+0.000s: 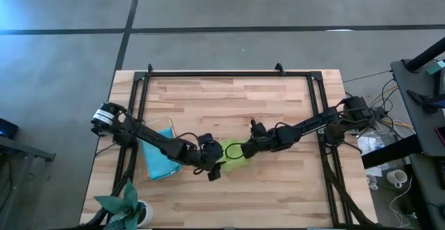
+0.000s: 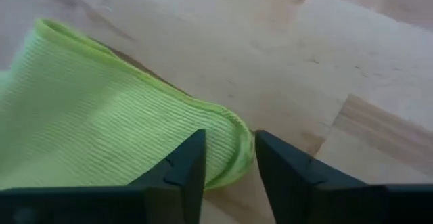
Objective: Fold microfiber towels
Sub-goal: Fold the green microfiber towel on the table
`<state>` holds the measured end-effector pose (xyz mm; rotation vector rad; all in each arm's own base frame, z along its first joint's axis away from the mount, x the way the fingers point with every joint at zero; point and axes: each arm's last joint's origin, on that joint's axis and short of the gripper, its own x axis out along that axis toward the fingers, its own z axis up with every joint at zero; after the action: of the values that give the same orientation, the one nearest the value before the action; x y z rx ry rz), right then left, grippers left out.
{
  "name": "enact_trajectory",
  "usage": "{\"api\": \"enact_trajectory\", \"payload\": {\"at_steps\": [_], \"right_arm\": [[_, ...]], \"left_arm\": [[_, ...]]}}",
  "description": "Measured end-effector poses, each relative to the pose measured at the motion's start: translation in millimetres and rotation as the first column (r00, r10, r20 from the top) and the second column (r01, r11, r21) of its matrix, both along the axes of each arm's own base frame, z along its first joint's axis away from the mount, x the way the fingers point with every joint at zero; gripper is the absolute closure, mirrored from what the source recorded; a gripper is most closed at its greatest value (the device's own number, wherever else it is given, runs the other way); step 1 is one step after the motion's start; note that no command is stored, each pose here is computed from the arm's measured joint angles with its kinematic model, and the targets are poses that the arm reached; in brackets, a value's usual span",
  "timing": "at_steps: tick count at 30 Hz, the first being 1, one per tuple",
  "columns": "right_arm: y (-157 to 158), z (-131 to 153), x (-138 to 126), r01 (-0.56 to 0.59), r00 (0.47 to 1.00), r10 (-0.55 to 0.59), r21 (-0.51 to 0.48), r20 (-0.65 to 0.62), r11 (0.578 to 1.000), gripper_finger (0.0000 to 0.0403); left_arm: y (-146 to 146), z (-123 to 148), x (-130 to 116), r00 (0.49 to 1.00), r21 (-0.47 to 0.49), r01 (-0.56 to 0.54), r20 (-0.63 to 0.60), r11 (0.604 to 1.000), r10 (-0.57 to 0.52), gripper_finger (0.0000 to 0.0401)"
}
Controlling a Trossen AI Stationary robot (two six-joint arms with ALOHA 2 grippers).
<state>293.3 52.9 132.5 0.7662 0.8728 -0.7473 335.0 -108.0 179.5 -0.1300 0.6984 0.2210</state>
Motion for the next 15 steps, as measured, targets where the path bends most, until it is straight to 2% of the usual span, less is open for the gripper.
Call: {"api": "enact_trajectory", "payload": {"at_steps": [5,7,10,12,15], "right_arm": [[1,-3,0,-0.058,0.998,0.058,-0.027,-0.026,0.998,0.0343],[1,-1,2,-0.103,0.994,0.101,-0.077,-0.031,0.992,0.0376],[3,14,4,-0.210,0.978,0.208,-0.173,-0.029,0.962,0.0390],[7,32,7,-0.298,0.952,0.304,-0.258,-0.016,0.919,0.0392],[14,65,8,-0.428,0.892,0.451,-0.393,-0.035,0.814,0.0393]], "left_arm": [[1,1,0,0.999,0.035,-0.031,0.014,0.999,0.030,0.0195],[2,1,0,0.999,0.044,-0.037,0.018,0.998,0.037,0.0195],[3,1,0,0.998,0.074,-0.066,0.025,0.995,0.064,0.0195],[3,1,0,0.997,0.086,-0.076,0.025,0.993,0.074,0.0195],[4,0,-2,0.997,0.097,-0.079,0.010,0.992,0.079,0.0195]]}}
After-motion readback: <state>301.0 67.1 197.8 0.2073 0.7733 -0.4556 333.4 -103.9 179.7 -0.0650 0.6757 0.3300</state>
